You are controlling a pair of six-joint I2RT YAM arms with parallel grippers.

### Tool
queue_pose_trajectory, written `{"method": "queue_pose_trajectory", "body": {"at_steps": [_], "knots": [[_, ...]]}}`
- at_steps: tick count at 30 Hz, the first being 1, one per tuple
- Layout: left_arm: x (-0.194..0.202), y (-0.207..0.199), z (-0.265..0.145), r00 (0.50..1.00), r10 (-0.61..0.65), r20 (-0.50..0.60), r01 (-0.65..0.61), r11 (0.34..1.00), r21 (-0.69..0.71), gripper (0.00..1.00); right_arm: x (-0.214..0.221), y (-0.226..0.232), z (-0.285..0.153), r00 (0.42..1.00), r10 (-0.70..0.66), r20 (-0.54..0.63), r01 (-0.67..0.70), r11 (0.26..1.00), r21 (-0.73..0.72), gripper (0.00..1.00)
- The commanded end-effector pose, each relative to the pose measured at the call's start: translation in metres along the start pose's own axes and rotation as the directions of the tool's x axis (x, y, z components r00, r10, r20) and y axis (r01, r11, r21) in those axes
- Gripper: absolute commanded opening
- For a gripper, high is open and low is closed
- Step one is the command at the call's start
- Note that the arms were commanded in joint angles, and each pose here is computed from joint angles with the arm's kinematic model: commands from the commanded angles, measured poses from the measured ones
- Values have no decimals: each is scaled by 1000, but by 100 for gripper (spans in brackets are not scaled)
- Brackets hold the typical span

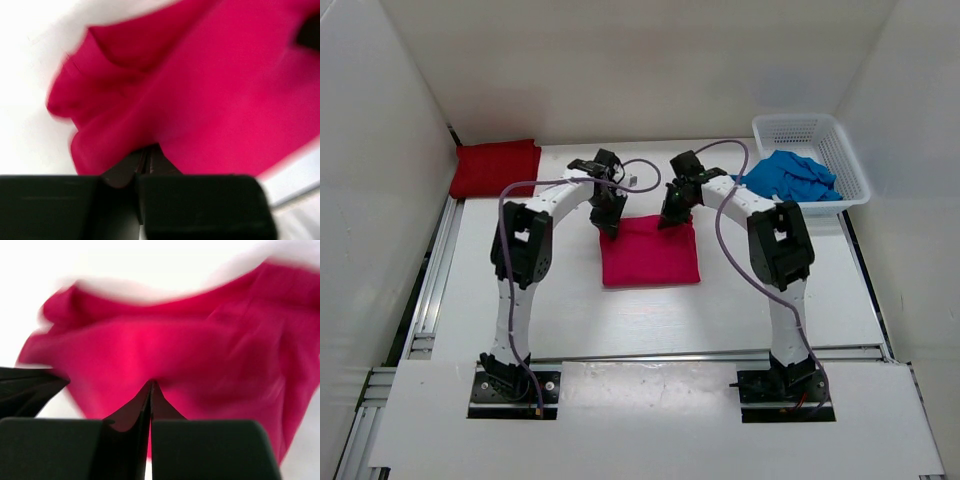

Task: Fold and stack the t-shirts
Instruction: Fold the long partially folded tshirt into a neat square

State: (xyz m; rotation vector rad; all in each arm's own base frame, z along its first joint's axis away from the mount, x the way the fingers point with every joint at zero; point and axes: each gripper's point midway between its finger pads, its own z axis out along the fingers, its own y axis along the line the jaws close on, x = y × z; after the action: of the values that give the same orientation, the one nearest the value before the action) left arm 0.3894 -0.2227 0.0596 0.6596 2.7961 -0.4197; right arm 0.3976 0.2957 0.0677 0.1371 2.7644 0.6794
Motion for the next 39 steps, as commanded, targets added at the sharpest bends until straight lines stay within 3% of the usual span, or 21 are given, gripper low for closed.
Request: {"method": "queue_pose_trajectory", "body": {"at_steps": [1, 4, 6, 11, 12, 15, 17, 20, 22, 24, 29, 37, 39], "knots": [[-21, 18, -2, 999, -12, 44, 14, 999, -47, 18, -36, -10, 6, 995, 84, 54, -84, 996, -12, 0], [-38, 29, 1, 996, -11, 91, 18, 997, -76, 32, -59, -29, 11, 983, 142, 116, -145, 989, 17, 0], [-44, 36, 6, 995, -19, 101, 27, 996, -80, 50, -68, -37, 14, 976, 169, 135, -172, 985, 11, 0], [-46, 56, 7, 992, -51, 117, 62, 994, -90, 64, -85, -55, 20, 968, 209, 139, -212, 977, 7, 0], [-47, 51, 7, 992, -51, 117, 59, 996, -65, 72, -85, -55, 20, 970, 200, 139, -203, 979, 8, 0], [-62, 54, -21, 978, -57, 199, 65, 997, -34, 87, -95, -63, 11, 966, 205, 156, -209, 978, 9, 0], [-66, 56, -33, 973, -58, 224, 68, 997, -37, 100, -106, -53, -12, 967, 175, 187, -174, 984, -18, 6], [-64, 51, -51, 966, -68, 249, 68, 998, 6, 100, -120, -47, -47, 958, 134, 255, -144, 989, 21, 21], [-49, 47, -53, 972, -85, 221, 77, 996, 43, 100, -117, -54, -61, 958, 117, 263, -142, 987, 79, 26], [-26, 41, -46, 981, -103, 163, 92, 993, 72, 100, -95, -69, -67, 974, 101, 201, -134, 978, 158, 41], [3, 32, -30, 985, -112, 132, 95, 987, 129, 100, -31, -89, -65, 996, 58, 64, -71, 969, 238, 64], [17, 23, 3, 991, -127, 48, 115, 973, 201, 100, 23, -100, -24, 989, 129, -67, -114, 974, 194, 67], [19, 16, 8, 993, -113, 34, 103, 973, 206, 100, 29, -105, -11, 984, 150, -96, -129, 971, 200, 63]]}}
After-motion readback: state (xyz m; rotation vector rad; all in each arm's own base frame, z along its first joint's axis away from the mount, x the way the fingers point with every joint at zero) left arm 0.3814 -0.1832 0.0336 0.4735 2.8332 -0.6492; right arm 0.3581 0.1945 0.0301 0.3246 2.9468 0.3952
